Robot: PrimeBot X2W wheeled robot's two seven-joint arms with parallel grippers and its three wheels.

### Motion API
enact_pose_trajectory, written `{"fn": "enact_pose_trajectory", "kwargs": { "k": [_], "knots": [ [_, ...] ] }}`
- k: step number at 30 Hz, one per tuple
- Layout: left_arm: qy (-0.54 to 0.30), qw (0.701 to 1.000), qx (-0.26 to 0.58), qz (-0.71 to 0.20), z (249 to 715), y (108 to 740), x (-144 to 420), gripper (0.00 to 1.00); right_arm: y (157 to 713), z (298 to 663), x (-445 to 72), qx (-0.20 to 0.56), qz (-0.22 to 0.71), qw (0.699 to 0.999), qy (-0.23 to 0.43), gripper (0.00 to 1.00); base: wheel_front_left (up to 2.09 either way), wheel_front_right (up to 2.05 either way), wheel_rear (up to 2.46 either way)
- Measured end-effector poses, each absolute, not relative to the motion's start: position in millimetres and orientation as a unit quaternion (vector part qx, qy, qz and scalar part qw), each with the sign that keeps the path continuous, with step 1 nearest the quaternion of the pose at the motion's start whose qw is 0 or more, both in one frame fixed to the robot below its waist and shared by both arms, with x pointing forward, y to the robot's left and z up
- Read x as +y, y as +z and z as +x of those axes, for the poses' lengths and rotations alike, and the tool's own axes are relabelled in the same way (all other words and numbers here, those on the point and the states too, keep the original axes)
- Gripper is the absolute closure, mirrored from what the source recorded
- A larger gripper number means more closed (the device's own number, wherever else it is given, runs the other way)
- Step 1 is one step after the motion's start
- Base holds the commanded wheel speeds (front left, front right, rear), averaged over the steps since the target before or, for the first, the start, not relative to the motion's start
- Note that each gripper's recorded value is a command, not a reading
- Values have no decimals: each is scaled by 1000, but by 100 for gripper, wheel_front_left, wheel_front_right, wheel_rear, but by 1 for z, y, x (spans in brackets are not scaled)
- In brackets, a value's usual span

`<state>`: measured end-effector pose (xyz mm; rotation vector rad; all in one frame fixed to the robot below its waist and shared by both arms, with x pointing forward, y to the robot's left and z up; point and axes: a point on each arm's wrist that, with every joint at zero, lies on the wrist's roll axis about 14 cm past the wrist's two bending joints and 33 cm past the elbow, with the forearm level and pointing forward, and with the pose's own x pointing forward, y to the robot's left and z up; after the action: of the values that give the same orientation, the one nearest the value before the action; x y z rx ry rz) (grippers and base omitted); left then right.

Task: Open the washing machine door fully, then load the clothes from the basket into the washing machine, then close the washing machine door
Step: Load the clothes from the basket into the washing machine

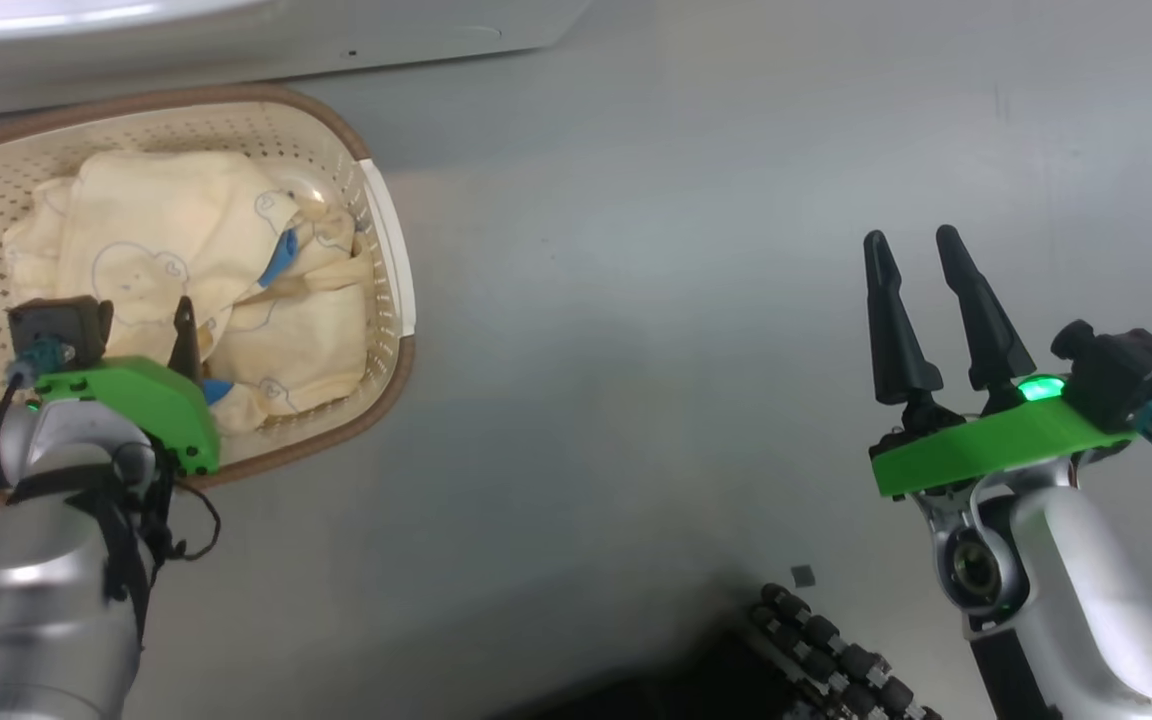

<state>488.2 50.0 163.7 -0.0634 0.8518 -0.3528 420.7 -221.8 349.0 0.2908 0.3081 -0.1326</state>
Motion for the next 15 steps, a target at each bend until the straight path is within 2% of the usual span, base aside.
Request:
{"fn": "enact_pose_trajectory", "kwargs": {
  "k": [15],
  "knots": [
    [-159,895,415,-27,530,120,53,0,316,429,-222,185,132,972,-62,0,0,0,0]
  ]
}}
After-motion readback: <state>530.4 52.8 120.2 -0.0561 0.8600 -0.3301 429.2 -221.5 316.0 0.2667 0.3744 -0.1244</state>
